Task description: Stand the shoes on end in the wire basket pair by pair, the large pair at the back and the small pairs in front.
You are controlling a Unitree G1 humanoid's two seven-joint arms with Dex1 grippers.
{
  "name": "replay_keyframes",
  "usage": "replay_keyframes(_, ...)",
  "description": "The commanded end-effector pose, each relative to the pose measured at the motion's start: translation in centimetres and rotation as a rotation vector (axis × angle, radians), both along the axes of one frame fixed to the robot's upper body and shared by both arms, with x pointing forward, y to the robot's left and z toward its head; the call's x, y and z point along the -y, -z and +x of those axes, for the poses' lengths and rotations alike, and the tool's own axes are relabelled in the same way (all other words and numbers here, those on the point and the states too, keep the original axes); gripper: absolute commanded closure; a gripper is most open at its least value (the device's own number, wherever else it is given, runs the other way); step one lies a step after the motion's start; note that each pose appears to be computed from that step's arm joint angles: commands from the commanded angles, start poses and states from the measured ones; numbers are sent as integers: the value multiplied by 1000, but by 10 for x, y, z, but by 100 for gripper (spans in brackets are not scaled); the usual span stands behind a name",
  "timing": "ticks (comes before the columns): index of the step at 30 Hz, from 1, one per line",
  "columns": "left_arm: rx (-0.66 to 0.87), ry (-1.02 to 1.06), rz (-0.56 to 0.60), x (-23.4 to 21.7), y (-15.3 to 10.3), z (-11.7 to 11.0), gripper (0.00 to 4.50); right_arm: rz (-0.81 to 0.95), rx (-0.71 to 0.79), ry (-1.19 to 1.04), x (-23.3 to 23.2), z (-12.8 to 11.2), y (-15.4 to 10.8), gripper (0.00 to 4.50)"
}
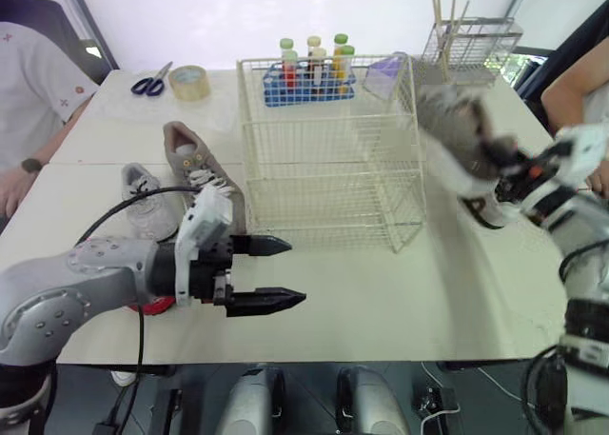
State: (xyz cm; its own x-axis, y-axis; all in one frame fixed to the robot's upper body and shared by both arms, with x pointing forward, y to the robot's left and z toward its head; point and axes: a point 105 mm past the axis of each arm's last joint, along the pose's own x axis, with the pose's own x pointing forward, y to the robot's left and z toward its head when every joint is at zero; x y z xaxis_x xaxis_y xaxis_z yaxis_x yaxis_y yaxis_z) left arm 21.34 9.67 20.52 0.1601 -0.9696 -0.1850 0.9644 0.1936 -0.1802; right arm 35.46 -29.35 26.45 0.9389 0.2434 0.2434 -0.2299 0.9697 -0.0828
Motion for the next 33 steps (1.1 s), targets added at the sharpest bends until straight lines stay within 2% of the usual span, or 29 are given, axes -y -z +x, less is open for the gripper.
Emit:
replay_keyframes(1, 26, 19, -7, 0, -7, 2, 0, -44, 178, 0, -1, -16, -56, 422)
replay_keyframes(3, 28, 17, -25, -1, -11, 3, 0, -73, 231, 17, 1, -19, -75, 422)
replay_keyframes(8, 33, -39, -99, -12, -31, 12, 0, -175, 461, 1, -5, -32, -153, 422)
replay_keyframes(11, 45, -104, -126, -28, -46, 21, 0, -288, 601, -192, -45, -46, -203, 422)
replay_keyframes(13, 64, -160, -135, -44, -58, 25, 0, -425, 648, -418, -86, -61, -222, 422)
replay_keyframes(15, 75, -220, -126, -60, -66, 28, 0, -538, 641, -605, -113, -72, -224, 422)
replay_keyframes(20, 96, -391, -78, -108, -78, 23, 0, -802, 499, -956, -145, -90, -197, 422)
replay_keyframes(29, 12, -605, -171, -192, -102, -22, 0, -1072, 405, -1157, -173, -101, -170, 422)
replay_keyframes(33, 52, -448, -153, -170, -126, -18, 0, -1155, 441, -1244, -189, -107, -164, 422)
